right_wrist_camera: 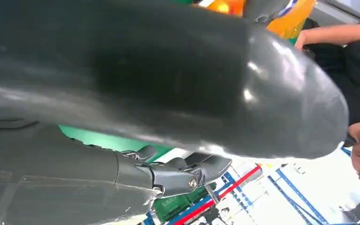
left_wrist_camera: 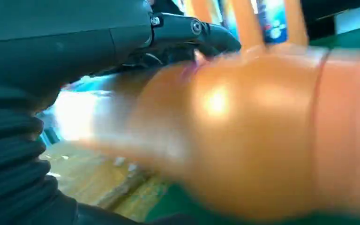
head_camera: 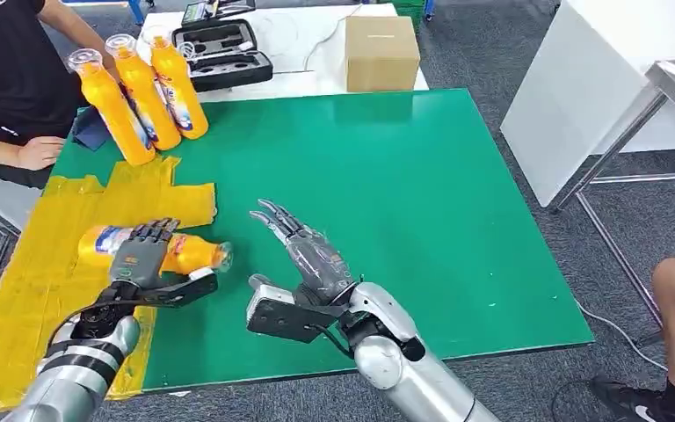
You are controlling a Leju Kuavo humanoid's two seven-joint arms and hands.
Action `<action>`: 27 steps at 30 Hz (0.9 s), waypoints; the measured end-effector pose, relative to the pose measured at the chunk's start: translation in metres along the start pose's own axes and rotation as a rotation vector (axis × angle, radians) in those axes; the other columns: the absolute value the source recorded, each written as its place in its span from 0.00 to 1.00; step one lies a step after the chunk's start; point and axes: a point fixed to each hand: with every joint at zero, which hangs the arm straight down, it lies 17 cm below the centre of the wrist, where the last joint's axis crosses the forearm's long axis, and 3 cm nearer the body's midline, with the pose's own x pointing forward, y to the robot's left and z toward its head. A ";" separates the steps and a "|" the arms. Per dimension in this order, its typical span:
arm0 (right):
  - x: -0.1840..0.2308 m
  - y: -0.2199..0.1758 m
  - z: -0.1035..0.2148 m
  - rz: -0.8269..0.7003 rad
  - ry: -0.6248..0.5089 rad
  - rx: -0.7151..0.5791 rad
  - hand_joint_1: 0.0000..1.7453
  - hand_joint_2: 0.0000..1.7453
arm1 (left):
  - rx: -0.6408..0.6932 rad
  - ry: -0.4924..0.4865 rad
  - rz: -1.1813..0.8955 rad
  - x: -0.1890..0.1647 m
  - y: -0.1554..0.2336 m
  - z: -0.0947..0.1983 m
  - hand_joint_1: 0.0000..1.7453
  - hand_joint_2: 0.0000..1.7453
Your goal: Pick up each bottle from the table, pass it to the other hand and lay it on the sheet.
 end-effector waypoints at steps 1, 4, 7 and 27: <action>0.000 0.000 0.000 0.000 0.000 0.000 0.00 0.00 | 0.006 0.009 -0.010 -0.002 0.001 0.000 0.00 0.00; 0.000 0.000 0.000 0.000 0.001 0.000 0.00 0.00 | 0.034 0.027 -0.044 -0.006 0.003 0.002 0.00 0.00; -0.001 0.001 0.001 0.000 0.003 0.002 0.00 0.00 | 0.078 0.022 -0.047 -0.005 0.008 0.007 0.00 0.00; 0.006 -0.059 0.046 0.013 -0.050 -0.423 0.00 0.00 | 0.897 -0.011 0.940 -0.005 0.200 0.132 0.00 0.00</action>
